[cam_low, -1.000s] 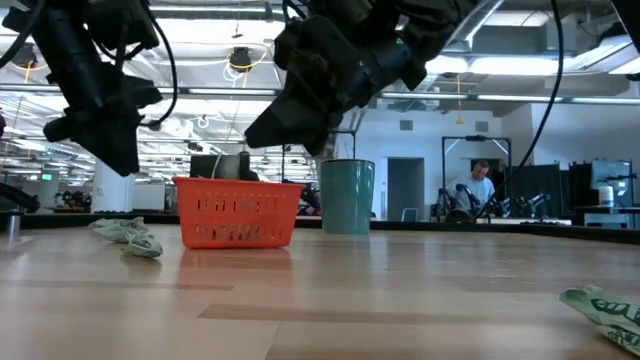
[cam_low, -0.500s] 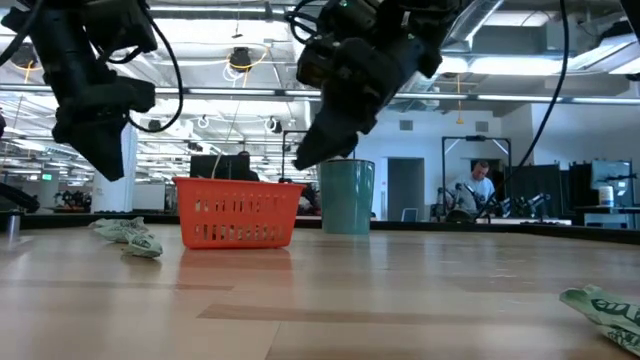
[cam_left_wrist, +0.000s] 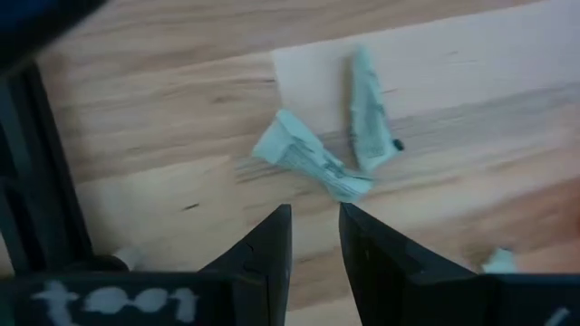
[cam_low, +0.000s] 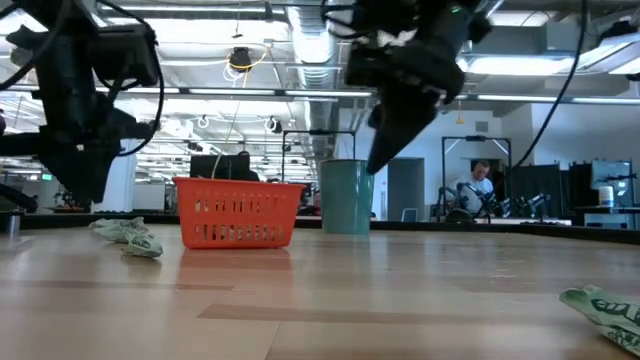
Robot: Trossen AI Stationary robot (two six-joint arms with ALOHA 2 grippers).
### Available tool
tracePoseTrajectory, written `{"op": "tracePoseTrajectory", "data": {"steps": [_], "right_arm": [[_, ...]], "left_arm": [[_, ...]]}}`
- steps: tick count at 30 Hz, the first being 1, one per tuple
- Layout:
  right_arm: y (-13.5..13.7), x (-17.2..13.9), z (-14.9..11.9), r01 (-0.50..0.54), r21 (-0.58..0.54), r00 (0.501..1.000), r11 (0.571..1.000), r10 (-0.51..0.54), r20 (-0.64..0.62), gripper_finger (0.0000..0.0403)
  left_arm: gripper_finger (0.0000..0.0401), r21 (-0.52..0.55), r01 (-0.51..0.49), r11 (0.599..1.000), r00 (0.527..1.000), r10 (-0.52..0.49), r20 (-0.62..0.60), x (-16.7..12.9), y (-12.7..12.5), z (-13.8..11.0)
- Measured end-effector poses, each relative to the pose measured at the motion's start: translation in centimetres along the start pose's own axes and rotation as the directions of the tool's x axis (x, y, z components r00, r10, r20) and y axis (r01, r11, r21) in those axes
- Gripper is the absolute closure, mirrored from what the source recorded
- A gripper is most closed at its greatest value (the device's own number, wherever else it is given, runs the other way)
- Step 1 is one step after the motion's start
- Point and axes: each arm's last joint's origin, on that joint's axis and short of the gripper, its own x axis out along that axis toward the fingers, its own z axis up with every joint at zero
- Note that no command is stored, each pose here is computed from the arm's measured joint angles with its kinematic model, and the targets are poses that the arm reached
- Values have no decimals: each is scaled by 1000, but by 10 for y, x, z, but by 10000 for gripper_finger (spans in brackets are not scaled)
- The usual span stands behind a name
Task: Pick and place items into bin
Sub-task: Put the green stevia packet into the orange bin
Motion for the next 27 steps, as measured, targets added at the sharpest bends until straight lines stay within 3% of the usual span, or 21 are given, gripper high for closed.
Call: {"op": "tracePoseTrajectory", "data": {"steps": [6,15,21,27], "right_arm": [[2,-34,-36,74,92,993,993,-83,89,281],[23,-57,-85,115,105,963,988,-137,233,284],[35,-57,-99,176,65,943,982,-187,277,284],[42,-51,-102,221,12,913,975,-211,349,284]], "left_arm": [[318,-59,-15,998,1000,13,-21,10,-7,2],[313,4,77,997,997,-77,-9,12,-16,5],[268,-27,81,996,996,-82,-28,13,-17,5],[210,-201,55,978,997,-64,-39,15,-18,5]]}}
